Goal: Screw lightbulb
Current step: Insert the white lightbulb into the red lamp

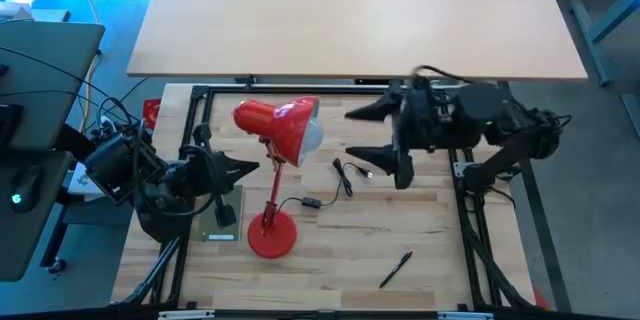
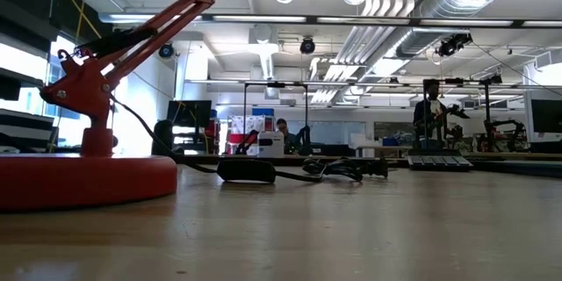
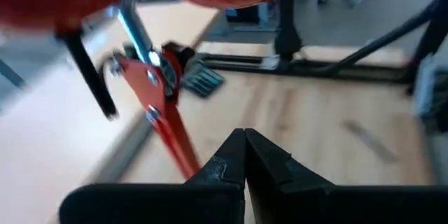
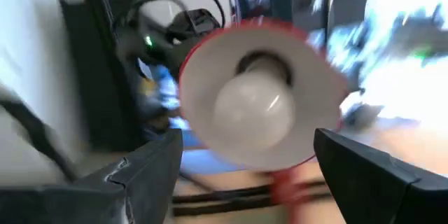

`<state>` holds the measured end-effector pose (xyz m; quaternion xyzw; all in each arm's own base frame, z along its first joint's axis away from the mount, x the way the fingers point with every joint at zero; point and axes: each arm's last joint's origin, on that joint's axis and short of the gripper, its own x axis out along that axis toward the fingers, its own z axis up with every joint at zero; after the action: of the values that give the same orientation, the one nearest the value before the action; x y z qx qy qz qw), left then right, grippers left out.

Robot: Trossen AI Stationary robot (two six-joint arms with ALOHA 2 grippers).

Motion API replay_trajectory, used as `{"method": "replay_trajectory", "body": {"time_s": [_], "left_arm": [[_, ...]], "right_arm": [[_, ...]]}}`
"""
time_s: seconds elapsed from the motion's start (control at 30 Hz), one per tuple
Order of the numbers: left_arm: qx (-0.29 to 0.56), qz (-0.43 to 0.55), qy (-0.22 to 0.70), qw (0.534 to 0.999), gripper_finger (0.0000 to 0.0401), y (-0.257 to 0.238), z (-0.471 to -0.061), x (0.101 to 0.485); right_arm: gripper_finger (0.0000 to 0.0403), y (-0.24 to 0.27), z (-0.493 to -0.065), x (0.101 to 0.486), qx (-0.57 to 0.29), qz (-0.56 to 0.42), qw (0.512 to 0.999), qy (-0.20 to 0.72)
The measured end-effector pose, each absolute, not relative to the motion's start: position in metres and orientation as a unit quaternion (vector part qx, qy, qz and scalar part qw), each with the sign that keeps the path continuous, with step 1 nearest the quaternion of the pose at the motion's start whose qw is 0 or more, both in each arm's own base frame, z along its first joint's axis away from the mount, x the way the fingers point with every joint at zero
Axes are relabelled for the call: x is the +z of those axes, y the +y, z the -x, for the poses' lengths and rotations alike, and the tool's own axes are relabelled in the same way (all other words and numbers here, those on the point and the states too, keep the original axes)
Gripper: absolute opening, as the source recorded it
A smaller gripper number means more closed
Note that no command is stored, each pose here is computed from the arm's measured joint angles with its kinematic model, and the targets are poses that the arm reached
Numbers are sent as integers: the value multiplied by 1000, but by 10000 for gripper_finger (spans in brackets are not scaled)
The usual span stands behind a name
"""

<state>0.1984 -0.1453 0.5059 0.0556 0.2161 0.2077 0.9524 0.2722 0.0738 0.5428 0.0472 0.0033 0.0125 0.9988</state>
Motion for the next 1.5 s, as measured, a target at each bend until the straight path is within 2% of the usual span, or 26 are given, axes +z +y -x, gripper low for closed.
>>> {"method": "replay_trajectory", "body": {"time_s": [0.13,0.27,0.47,0.57,0.7,0.83,1.5], "left_arm": [[203,68,209,954,0,-145,-197,508],[204,145,200,947,0,-149,-194,509],[208,233,182,932,0,-153,-190,509],[205,247,180,930,0,-156,-188,509],[203,248,176,931,0,-157,-187,510],[203,244,177,932,0,-157,-187,509],[207,203,183,940,0,-152,-190,510]], "right_arm": [[317,86,-267,555,-42,178,983,-7],[317,100,-268,560,-100,355,929,16],[317,125,-300,537,-93,484,868,66],[317,130,-314,526,-134,549,817,113],[317,134,-325,527,-167,553,810,98],[317,137,-329,526,-143,559,813,74],[317,112,-349,518,-123,551,821,78]]}}
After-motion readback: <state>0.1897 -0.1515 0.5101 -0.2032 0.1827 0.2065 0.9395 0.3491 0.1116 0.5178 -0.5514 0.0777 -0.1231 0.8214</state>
